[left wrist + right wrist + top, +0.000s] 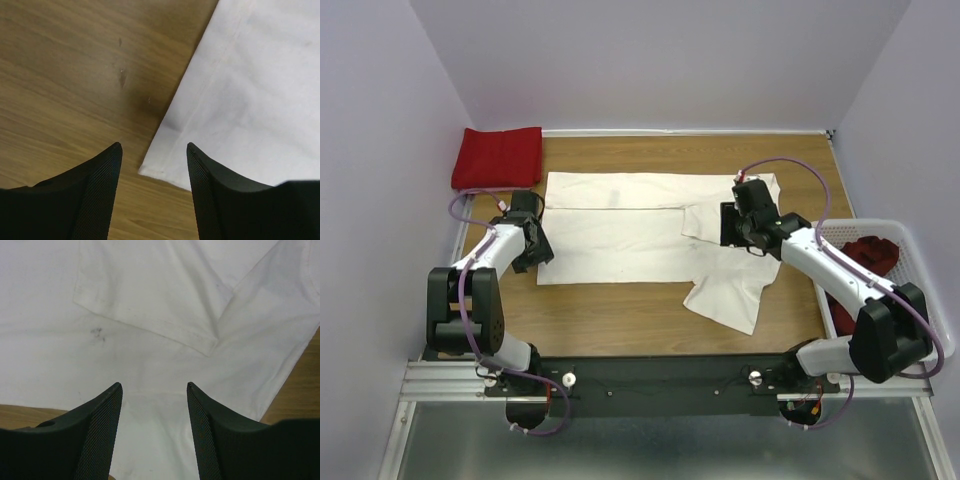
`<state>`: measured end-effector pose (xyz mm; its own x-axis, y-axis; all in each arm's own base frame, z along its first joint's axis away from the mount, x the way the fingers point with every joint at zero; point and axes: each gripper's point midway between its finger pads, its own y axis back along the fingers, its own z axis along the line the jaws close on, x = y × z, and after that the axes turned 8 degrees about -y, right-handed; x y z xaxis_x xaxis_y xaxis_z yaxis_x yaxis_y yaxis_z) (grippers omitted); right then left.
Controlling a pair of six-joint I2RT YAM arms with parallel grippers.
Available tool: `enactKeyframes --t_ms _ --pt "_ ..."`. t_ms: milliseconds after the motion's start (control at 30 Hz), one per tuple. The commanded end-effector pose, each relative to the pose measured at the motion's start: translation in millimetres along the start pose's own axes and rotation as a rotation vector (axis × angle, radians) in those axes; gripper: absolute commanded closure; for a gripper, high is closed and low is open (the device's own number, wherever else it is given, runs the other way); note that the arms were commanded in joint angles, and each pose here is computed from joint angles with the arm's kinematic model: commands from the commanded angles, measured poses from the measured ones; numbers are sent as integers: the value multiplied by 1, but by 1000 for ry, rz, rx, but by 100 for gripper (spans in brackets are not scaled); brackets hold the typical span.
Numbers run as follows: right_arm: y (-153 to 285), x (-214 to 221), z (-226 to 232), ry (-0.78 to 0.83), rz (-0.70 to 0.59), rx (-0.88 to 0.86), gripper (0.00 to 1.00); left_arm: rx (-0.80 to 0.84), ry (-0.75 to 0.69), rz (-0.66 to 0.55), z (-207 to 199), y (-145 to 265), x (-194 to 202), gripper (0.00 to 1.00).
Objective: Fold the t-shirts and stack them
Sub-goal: Fold the tshirt
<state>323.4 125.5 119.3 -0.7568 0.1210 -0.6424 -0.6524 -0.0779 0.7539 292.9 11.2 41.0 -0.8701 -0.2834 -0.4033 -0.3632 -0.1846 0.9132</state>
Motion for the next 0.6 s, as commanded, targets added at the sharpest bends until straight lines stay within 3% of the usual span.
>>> enactKeyframes --t_ms 0,567 --pt "6 15 -10 -9 19 12 38 -44 48 16 9 9 11 38" --pt "8 22 -26 1 -12 61 38 -46 82 70 9 -5 43 42"
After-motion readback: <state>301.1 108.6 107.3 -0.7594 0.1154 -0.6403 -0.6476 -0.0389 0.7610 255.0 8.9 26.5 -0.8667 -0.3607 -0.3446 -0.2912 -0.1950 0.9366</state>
